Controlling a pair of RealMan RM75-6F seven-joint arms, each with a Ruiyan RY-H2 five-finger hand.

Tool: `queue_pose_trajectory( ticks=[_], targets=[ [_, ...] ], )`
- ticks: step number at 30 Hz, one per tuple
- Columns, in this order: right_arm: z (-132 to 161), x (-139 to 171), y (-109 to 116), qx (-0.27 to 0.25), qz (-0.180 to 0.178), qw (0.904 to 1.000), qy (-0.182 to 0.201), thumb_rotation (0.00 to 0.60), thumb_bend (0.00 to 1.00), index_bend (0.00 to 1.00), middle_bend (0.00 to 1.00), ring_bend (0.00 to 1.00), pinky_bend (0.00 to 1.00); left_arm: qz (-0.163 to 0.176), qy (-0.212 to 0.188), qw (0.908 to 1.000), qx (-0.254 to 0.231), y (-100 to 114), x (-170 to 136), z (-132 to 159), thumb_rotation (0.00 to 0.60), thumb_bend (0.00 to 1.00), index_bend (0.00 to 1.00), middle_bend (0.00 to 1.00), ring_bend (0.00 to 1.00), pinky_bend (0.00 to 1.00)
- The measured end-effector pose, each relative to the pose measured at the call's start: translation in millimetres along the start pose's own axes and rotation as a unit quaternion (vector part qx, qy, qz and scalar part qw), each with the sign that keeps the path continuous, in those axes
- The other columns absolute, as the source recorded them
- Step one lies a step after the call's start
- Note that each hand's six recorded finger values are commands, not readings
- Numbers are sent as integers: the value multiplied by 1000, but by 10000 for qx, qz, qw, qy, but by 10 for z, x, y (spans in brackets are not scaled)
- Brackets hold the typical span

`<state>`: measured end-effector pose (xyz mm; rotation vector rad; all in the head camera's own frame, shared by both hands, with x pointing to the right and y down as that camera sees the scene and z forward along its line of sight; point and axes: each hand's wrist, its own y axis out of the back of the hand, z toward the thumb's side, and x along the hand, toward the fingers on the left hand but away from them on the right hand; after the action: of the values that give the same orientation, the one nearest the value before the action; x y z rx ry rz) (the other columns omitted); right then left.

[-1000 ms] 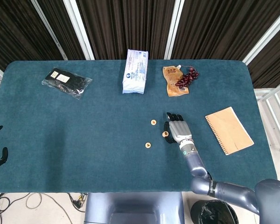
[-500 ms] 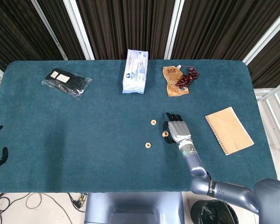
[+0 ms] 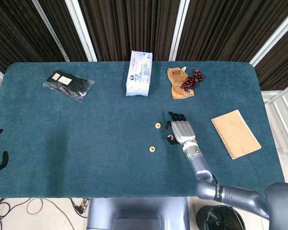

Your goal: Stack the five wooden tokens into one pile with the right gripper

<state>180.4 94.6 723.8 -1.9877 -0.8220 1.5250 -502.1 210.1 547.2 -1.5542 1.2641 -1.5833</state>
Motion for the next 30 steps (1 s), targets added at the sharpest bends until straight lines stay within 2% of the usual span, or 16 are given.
queue_pose_trajectory(
  ticks=[8, 16, 24, 30],
  targets=[
    [7, -148, 203, 95, -64, 9998, -154, 600, 417, 350, 0, 0, 0, -12, 22, 10000, -23, -4, 8, -6, 600, 482, 145, 0, 0, 0],
    [184, -314, 232, 143, 79, 9997, -186, 600, 417, 316, 0, 0, 0, -13, 45, 10000, -47, -1, 12, -18, 600, 483, 145, 0, 0, 0],
    [359, -464, 154, 253, 178, 9992, -252, 600, 417, 311, 0, 0, 0, -22, 59, 9999, -101, 5, 16, -24, 600, 483, 145, 0, 0, 0],
    [383, -486, 43, 338, 258, 9987, -297, 600, 417, 311, 0, 0, 0, -40, 65, 9999, -113, 5, 16, -28, 600, 482, 145, 0, 0, 0]
  ],
)
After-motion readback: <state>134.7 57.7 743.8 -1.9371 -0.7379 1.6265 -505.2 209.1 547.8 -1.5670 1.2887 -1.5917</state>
